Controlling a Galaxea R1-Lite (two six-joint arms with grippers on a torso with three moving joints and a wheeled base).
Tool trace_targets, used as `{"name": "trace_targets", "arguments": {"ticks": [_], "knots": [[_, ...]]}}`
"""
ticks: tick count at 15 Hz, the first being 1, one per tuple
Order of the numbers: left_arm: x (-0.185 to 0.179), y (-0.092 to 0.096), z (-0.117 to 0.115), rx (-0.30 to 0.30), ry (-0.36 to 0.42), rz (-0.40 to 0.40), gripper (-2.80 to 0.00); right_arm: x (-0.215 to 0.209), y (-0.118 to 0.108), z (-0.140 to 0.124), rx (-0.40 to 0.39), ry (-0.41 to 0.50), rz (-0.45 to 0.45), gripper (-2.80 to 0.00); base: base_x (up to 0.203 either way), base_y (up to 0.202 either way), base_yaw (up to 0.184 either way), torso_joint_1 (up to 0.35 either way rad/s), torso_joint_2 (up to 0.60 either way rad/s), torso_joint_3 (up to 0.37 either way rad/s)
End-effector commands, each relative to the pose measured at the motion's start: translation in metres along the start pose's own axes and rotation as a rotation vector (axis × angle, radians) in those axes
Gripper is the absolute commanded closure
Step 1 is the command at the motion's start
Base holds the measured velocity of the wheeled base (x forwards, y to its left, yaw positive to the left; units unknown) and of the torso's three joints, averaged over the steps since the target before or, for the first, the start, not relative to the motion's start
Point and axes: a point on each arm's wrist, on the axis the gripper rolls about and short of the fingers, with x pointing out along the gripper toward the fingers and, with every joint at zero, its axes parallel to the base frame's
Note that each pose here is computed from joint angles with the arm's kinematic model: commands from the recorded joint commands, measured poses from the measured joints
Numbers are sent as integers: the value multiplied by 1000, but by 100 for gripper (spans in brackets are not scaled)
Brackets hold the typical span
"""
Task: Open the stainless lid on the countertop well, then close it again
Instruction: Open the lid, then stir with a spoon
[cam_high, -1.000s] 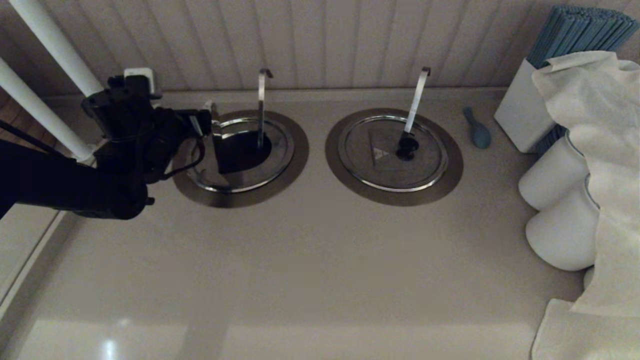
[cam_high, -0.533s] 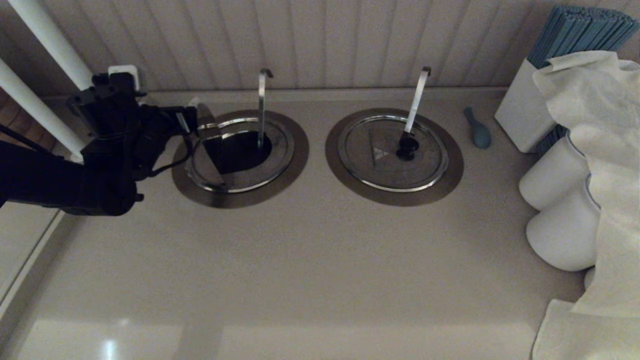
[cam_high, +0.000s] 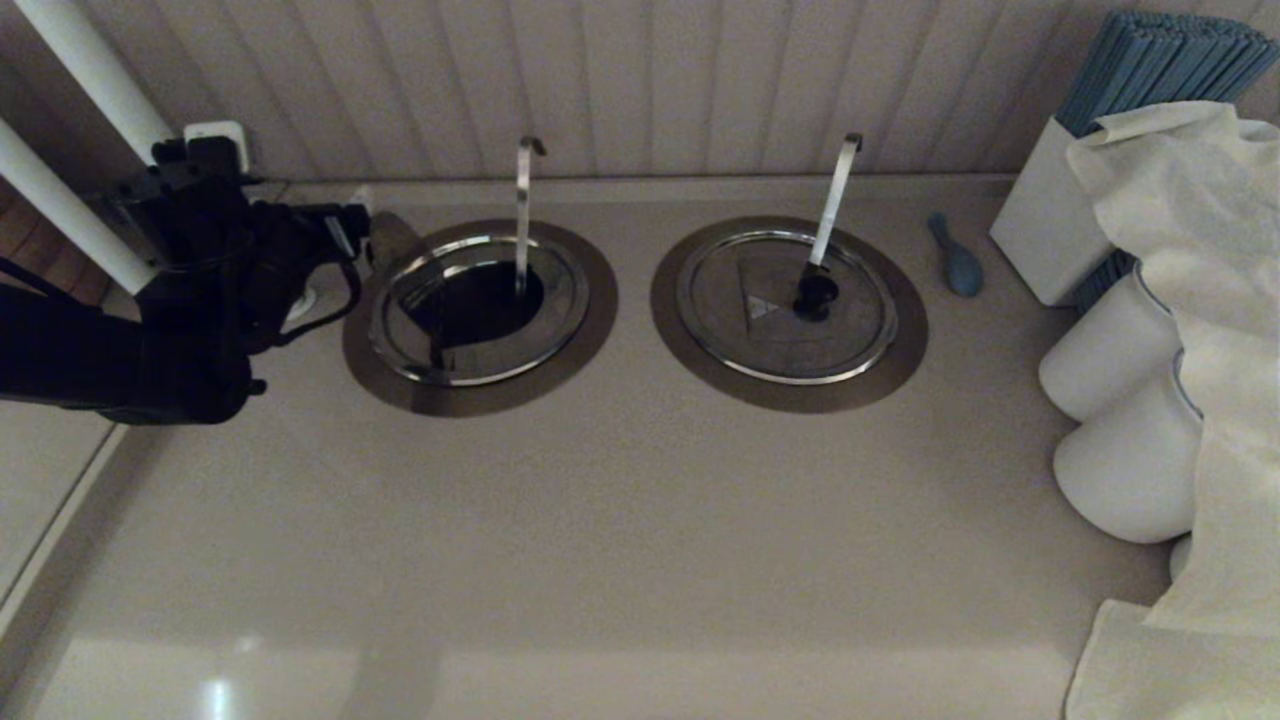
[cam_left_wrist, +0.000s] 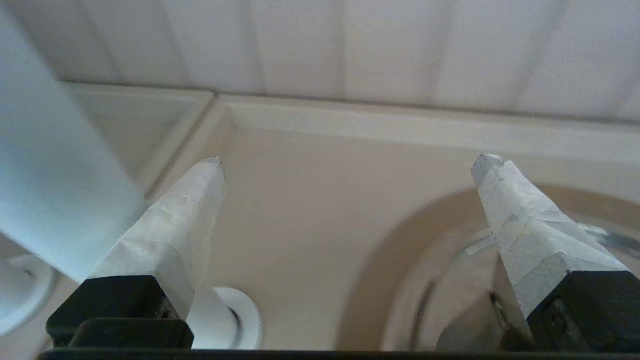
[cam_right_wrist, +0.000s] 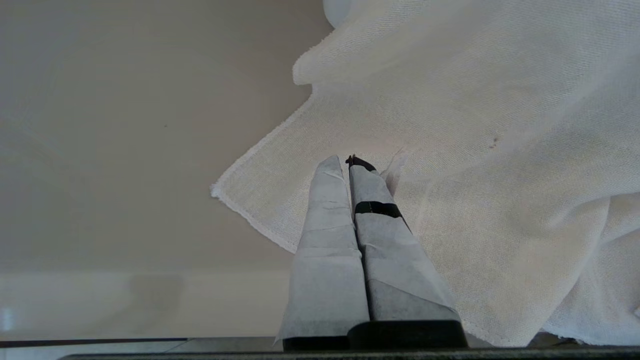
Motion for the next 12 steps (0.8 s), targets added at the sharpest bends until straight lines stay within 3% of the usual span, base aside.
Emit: {"name": "trace_targets", "arguments": {"ticks": [1, 5, 8, 12], "knots": [[1, 9, 8, -5, -22, 19, -280, 0, 0, 0, 0, 0, 0, 0, 0, 0, 0, 0, 0, 0], [-5, 17, 26, -64, -22, -2, -280, 0, 0, 0, 0, 0, 0, 0, 0, 0, 0, 0, 0, 0], [-8, 17, 34, -73, -30, -6, -280, 0, 0, 0, 0, 0, 1, 0, 0, 0, 0, 0, 0, 0], [-21, 3, 47, -120, 78, -80, -280, 0, 0, 0, 0, 0, 1, 0, 0, 0, 0, 0, 0, 0]]}}
